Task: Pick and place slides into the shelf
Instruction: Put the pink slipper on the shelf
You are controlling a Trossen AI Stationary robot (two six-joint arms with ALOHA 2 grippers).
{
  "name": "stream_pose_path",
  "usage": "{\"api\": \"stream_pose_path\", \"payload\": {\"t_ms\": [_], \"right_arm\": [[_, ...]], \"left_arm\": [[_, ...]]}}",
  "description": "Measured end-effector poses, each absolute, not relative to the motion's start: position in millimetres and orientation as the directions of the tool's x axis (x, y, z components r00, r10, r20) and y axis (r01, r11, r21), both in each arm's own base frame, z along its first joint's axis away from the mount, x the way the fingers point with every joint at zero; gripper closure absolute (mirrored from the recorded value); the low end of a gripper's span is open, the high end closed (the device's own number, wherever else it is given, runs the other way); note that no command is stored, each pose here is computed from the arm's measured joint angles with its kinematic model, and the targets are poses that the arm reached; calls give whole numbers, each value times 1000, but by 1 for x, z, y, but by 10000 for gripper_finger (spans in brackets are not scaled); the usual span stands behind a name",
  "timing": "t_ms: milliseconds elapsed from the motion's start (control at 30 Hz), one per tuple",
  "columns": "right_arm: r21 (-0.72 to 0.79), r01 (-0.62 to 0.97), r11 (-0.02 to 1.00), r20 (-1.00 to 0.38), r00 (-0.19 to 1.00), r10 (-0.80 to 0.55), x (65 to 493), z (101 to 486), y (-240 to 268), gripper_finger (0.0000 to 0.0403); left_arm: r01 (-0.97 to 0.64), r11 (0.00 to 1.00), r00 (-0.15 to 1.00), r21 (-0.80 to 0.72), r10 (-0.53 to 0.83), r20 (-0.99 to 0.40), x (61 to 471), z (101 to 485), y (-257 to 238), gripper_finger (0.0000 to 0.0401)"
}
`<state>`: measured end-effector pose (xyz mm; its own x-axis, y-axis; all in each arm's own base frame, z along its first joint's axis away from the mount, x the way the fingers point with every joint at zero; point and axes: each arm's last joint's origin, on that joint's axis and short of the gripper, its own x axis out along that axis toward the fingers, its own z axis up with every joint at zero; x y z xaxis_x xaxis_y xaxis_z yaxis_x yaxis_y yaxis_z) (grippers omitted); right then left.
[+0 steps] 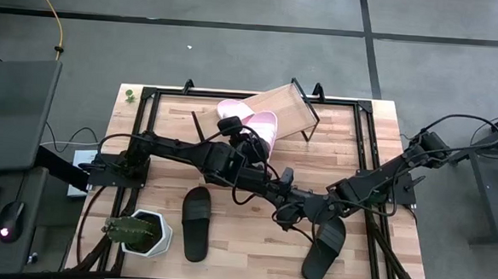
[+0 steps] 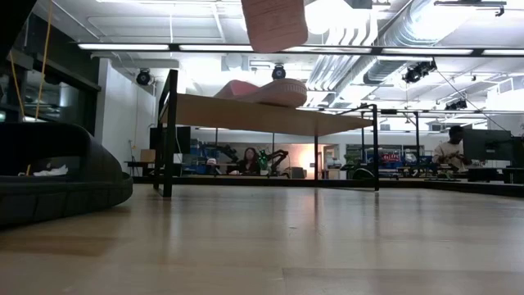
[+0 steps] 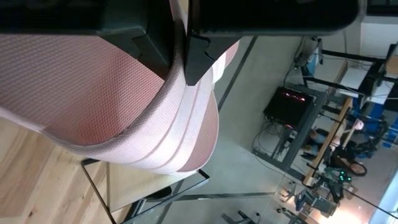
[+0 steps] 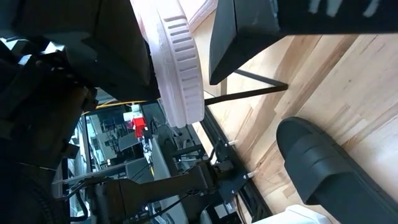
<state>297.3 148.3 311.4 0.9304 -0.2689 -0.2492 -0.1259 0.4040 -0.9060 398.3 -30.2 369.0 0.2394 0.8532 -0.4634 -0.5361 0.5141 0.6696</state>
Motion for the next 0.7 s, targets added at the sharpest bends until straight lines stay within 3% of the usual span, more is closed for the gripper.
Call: {"api": "stream_pose_path", "payload": {"t_ms": [700], "right_arm": [[-896,-138,422,-259,935,-242,299,312,146,244]], "left_arm": [[-575,584,329,572,806,-492,394,388,-31,389]]}}
